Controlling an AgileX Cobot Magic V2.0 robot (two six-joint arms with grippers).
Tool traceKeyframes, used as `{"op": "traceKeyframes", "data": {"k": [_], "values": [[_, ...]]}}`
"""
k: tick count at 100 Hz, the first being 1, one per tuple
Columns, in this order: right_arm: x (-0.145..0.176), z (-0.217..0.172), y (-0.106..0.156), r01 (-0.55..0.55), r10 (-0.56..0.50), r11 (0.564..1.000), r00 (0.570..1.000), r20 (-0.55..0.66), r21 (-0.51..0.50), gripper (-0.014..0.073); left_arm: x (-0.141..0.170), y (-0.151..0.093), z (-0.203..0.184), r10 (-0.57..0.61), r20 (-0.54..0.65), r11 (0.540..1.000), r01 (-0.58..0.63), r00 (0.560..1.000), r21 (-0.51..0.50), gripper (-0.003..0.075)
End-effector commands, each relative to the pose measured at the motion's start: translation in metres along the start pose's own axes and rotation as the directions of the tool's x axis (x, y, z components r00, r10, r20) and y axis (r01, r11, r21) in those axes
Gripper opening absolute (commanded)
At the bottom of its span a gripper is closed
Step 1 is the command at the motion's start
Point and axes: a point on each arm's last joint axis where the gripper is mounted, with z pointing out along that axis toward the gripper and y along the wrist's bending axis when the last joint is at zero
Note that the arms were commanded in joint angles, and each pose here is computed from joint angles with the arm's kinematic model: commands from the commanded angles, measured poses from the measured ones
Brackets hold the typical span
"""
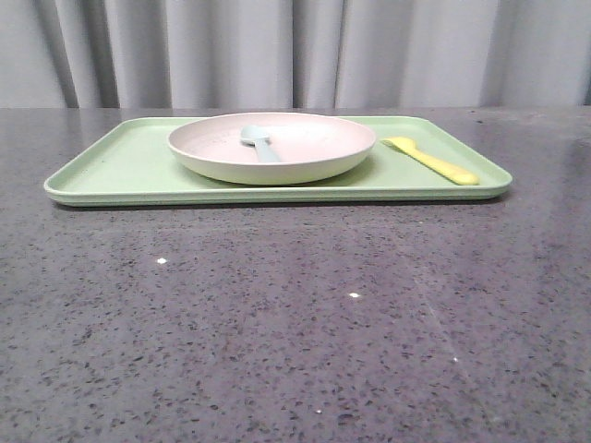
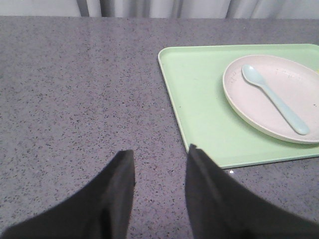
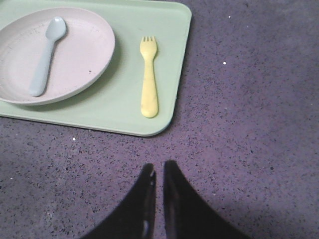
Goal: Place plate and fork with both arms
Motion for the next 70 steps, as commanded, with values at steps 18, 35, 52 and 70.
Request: {"op": "traceKeyframes", "data": {"k": [18,35,52,70], "values": [[0.011,-0.035,-0.005,0.014,-0.009,1.0,0.98,0.197,-0.021,-0.0066,-0.003,-0.003,-0.021,0.015,0.148,1.0,-0.016,0.989,0.005,-0.002],[0.024,-0.053,-0.008,0.012,-0.004,0.999,0.967,0.254,-0.03,-0.0066,0.004,-0.003,-0.028,0.024,0.168,1.0,-0.026,0.985,0.006,-0.002],[0.037,-0.066,-0.011,0.014,0.002,0.999,0.945,0.327,-0.044,-0.0066,0.015,-0.002,-0.03,0.024,0.167,1.0,-0.025,0.986,0.006,-0.002],[0.05,-0.076,-0.014,0.02,0.0,0.999,0.925,0.381,-0.048,-0.0066,0.025,-0.001,-0.031,0.024,0.169,1.0,-0.025,0.985,0.005,-0.002]]}}
